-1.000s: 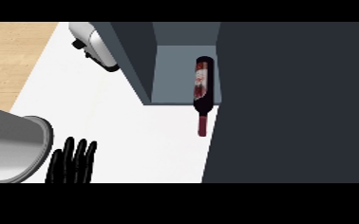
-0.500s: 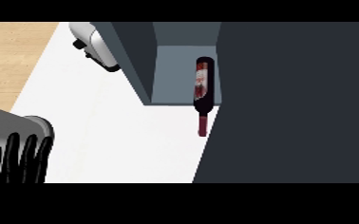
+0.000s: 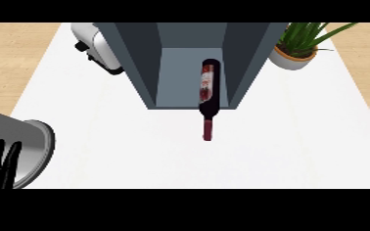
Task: Pick up the wine, place it into the cabinet and close the cabinet
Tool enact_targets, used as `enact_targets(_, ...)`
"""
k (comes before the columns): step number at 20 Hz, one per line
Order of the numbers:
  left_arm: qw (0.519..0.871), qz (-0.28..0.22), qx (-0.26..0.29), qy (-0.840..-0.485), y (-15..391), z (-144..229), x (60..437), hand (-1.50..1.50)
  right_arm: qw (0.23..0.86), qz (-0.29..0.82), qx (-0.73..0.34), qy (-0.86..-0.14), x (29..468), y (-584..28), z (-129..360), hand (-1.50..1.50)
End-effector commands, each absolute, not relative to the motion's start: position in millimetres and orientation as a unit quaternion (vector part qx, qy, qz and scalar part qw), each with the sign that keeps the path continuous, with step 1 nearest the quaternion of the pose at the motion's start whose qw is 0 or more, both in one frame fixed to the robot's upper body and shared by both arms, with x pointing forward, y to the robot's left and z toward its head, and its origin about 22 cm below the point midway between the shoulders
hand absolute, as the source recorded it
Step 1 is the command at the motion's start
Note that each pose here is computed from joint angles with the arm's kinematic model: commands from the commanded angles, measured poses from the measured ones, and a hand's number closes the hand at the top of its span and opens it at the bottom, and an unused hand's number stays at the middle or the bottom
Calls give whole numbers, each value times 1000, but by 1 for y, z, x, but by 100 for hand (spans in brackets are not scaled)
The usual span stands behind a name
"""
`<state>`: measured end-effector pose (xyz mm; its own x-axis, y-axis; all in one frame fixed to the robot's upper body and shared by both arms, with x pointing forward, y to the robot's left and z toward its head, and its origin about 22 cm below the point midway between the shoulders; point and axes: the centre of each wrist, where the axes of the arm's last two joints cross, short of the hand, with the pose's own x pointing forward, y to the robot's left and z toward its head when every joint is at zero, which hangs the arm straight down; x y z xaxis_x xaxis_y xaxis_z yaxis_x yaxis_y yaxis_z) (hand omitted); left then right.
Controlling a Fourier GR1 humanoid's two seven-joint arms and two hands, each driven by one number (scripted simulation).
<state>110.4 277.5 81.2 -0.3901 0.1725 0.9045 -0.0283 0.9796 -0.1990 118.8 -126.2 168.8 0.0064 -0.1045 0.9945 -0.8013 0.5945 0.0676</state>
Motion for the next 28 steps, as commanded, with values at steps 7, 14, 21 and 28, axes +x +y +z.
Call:
enact_targets(7, 555, 86, -45, -826, 310, 87, 118, -150, 560, 285, 326, -706, 82, -91, 192, 150)
enact_targets(14, 560, 91, -78, -820, 298, 94, 122, -150, 552, 273, 283, -735, 99, -71, 196, 150)
enact_targets(21, 557, 92, -98, -820, 298, 89, 127, -150, 558, 278, 279, -731, 124, -46, 201, 150)
enact_targets(28, 552, 103, -96, -822, 289, 100, 129, -150, 551, 265, 291, -736, 162, -33, 240, 150)
